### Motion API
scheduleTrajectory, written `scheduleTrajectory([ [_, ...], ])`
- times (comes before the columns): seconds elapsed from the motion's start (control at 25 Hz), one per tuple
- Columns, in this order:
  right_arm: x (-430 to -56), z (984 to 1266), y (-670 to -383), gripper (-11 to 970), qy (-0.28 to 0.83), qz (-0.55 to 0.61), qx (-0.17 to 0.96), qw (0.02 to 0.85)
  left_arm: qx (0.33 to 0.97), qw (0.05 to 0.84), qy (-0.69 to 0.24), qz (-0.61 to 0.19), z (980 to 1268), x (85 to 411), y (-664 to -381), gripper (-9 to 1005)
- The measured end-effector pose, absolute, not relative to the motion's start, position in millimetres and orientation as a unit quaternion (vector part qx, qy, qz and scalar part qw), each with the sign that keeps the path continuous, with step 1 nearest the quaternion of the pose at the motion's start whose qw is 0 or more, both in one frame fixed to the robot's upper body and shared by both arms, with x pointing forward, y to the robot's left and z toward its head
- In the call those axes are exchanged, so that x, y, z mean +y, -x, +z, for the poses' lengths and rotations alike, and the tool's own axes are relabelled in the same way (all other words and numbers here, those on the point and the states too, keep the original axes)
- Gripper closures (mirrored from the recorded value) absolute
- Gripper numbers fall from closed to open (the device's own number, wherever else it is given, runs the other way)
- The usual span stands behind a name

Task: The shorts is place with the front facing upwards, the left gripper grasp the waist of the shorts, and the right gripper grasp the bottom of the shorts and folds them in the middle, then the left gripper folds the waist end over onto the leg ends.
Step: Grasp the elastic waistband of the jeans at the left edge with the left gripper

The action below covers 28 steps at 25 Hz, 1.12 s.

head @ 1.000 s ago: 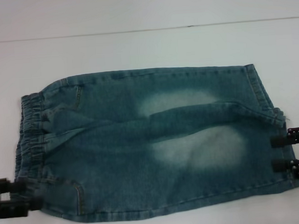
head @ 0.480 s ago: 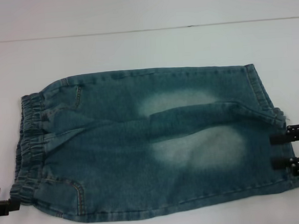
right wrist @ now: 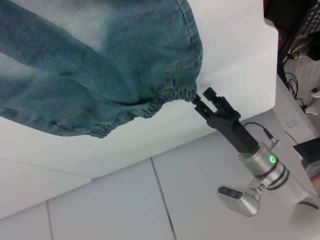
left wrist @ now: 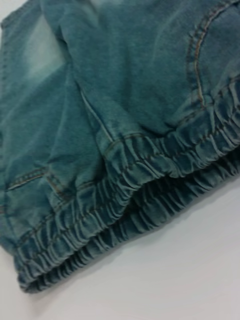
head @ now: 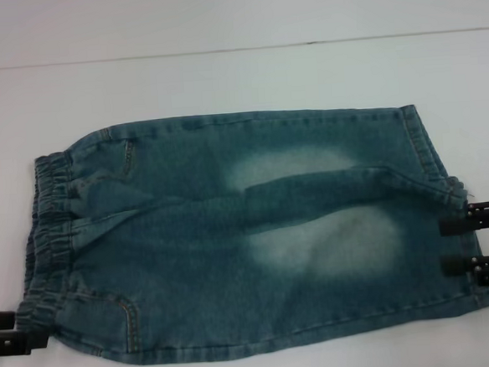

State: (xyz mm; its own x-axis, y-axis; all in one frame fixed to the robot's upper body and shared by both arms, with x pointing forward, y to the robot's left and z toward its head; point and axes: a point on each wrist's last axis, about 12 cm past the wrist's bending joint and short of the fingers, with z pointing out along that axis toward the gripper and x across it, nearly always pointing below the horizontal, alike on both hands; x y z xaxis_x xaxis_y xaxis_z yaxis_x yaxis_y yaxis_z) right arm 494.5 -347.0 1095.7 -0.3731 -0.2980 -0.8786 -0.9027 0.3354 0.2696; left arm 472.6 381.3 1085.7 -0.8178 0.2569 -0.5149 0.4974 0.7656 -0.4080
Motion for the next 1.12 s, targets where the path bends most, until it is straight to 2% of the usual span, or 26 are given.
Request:
scheduleTrajectory([
  [0.6,-346.5,1095.9,-494.4,342,0.413,0.403,0.724,0.377,0.91,0.211,-0.238,-0.266,1082.9,367.6,-483.2,320],
  [0.96,-347.1,1095.5,-494.7,343,0.412,0.401,0.726,0.378,0.907,0.212,-0.246,-0.269,1085.5,363.8,-487.4,546],
  [1.12,-347.4,1095.8,-494.8,343,0.409,0.401,0.727,0.378,0.905,0.213,-0.248,-0.271,1086.9,361.6,-490.0,733],
])
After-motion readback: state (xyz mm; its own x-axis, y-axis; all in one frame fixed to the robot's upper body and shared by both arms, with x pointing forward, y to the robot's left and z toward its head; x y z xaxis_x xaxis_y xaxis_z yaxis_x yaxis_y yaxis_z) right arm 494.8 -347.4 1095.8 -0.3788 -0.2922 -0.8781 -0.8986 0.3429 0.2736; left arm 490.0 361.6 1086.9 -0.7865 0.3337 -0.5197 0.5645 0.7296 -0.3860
